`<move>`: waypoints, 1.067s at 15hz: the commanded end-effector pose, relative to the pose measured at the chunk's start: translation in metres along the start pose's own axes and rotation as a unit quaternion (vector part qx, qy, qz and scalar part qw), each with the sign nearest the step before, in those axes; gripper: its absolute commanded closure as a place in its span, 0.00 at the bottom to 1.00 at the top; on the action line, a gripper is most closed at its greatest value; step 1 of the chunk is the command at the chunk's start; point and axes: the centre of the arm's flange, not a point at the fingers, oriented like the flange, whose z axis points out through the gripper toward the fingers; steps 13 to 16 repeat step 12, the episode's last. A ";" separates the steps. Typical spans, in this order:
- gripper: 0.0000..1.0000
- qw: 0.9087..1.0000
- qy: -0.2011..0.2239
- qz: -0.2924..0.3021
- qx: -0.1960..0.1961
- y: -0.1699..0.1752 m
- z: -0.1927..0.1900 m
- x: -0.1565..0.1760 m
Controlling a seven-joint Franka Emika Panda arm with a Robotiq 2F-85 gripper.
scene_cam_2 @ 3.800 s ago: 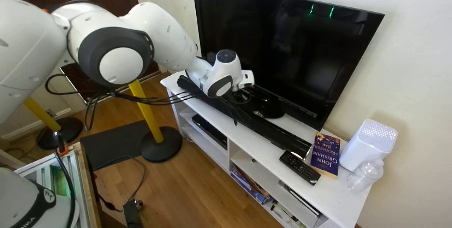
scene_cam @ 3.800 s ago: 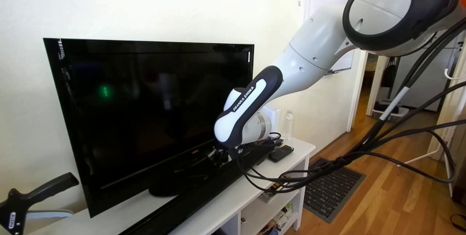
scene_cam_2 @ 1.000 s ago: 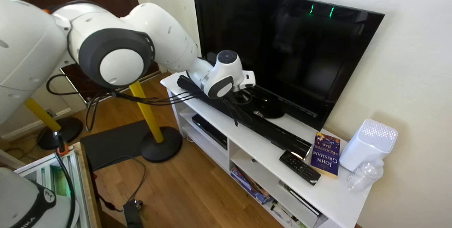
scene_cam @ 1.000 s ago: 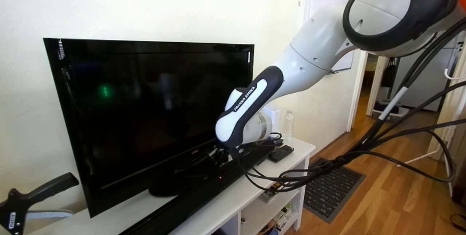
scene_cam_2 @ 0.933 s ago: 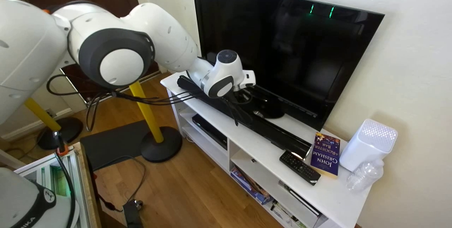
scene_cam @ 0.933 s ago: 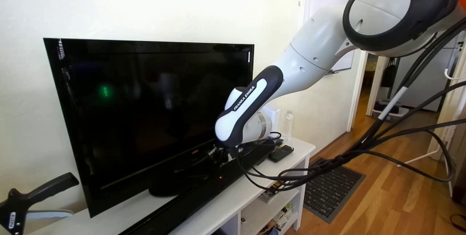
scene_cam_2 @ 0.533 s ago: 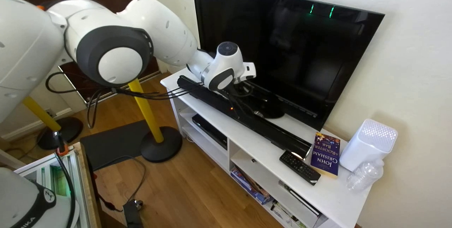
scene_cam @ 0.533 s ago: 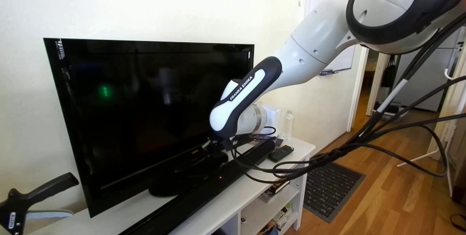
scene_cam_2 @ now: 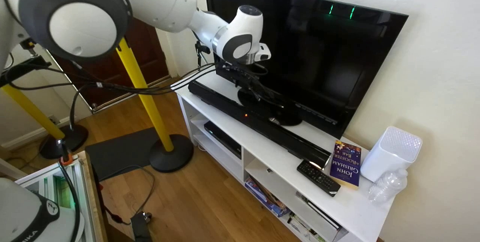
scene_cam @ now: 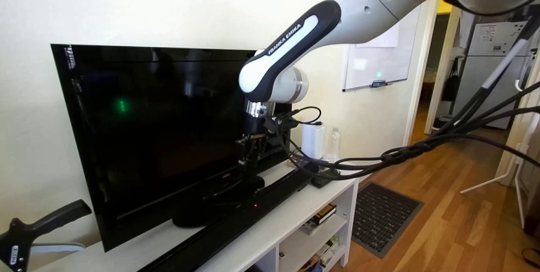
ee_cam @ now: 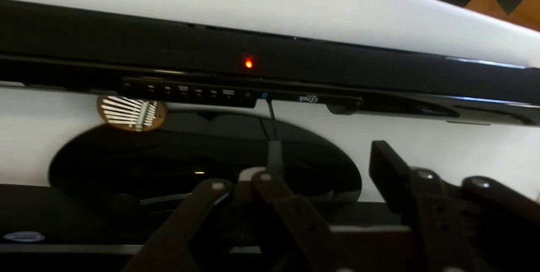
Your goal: Turn off the home theatre
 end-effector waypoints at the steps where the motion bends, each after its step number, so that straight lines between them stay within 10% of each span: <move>1: 0.10 0.996 -0.050 0.020 -0.066 -0.002 -0.045 -0.022; 7: 0.00 0.982 -0.084 0.086 -0.146 0.003 -0.083 -0.038; 16: 0.00 0.985 -0.074 0.083 -0.132 0.011 -0.078 -0.028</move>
